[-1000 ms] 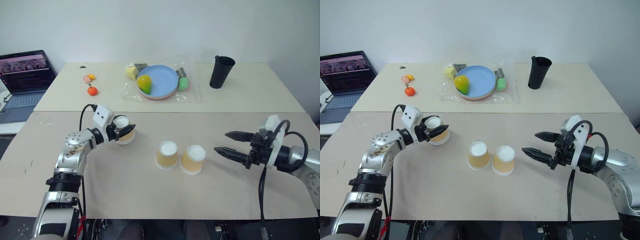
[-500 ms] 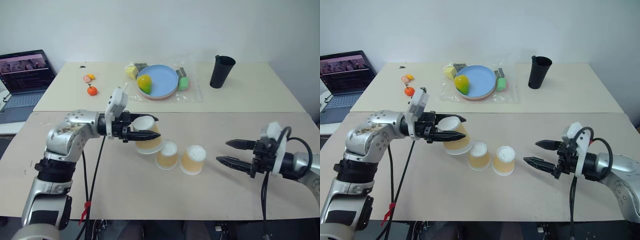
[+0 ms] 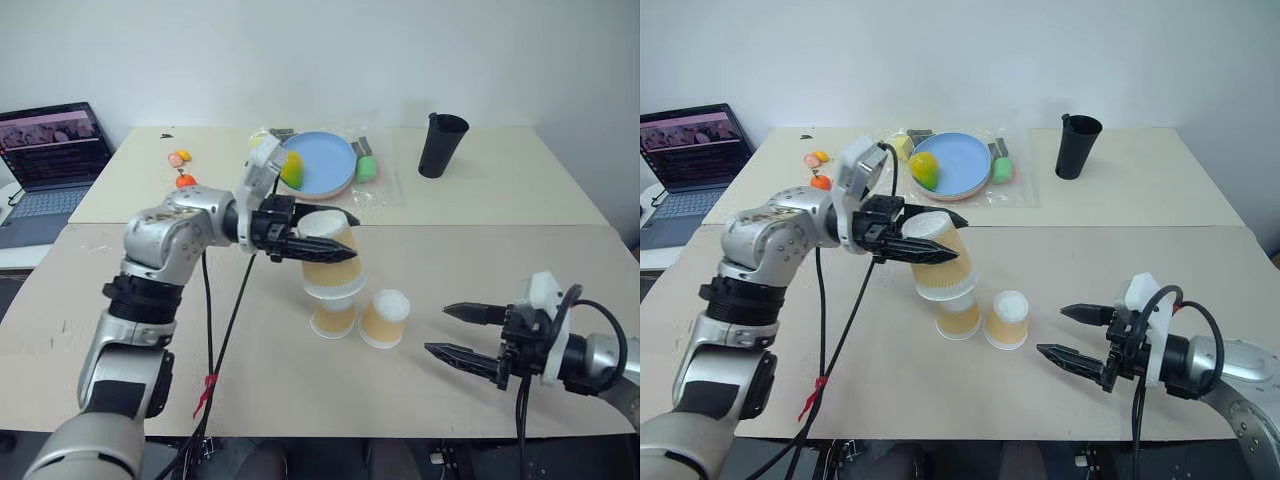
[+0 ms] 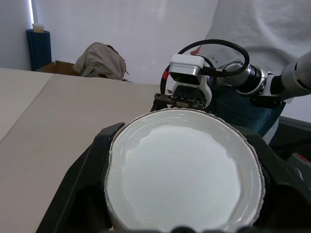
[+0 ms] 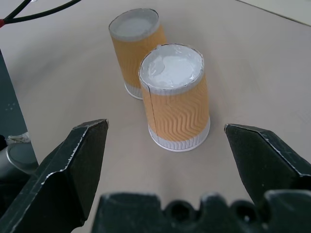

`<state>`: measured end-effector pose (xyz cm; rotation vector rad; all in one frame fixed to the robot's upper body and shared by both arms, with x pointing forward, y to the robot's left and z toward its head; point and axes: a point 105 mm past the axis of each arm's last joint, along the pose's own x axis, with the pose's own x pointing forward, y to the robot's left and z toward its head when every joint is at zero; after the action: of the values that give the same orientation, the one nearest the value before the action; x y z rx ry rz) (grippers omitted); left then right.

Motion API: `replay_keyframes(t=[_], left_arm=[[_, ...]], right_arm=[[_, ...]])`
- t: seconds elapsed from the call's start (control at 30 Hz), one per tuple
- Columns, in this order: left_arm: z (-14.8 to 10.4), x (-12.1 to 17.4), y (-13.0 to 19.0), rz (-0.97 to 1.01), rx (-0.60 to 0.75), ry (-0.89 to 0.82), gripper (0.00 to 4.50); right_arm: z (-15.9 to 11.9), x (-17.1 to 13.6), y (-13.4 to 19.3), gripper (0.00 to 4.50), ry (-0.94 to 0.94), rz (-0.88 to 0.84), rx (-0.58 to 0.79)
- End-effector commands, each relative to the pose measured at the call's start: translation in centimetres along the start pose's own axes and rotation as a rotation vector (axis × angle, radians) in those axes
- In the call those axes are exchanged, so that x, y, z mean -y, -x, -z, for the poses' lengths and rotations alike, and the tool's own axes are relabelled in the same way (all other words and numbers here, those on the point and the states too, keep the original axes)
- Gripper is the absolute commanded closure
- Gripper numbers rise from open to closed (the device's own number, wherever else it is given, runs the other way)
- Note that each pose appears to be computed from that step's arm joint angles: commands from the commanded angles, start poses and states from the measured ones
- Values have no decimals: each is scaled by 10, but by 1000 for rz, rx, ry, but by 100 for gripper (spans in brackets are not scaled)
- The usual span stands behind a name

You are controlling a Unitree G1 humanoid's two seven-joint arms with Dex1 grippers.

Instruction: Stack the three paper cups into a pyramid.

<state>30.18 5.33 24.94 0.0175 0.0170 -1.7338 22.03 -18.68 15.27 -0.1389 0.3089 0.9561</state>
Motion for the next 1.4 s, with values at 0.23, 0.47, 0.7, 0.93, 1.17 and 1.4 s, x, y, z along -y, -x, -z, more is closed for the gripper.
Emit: replay_keyframes(t=[0.23, 0.47, 0.7, 0.93, 1.17, 1.4], left_arm=[[0, -15, -23, 18, -6, -38, 185], [10, -14, -35, 59, -61, -77, 185], [18, -14, -42, 69, -92, -107, 185], [21, -17, -51, 71, -92, -113, 185], [19, -24, -60, 40, -47, -109, 15], [7, -25, -60, -11, 20, -129, 7]], right_arm=[[-10, -2, 2, 0, 38, 38, 42], [-11, -1, 2, 0, 38, 46, 47], [-10, -1, 1, 0, 34, 52, 53], [-10, 0, -1, 0, 34, 55, 57], [-9, 2, -1, 0, 34, 64, 60], [-11, 3, 0, 0, 32, 67, 65]])
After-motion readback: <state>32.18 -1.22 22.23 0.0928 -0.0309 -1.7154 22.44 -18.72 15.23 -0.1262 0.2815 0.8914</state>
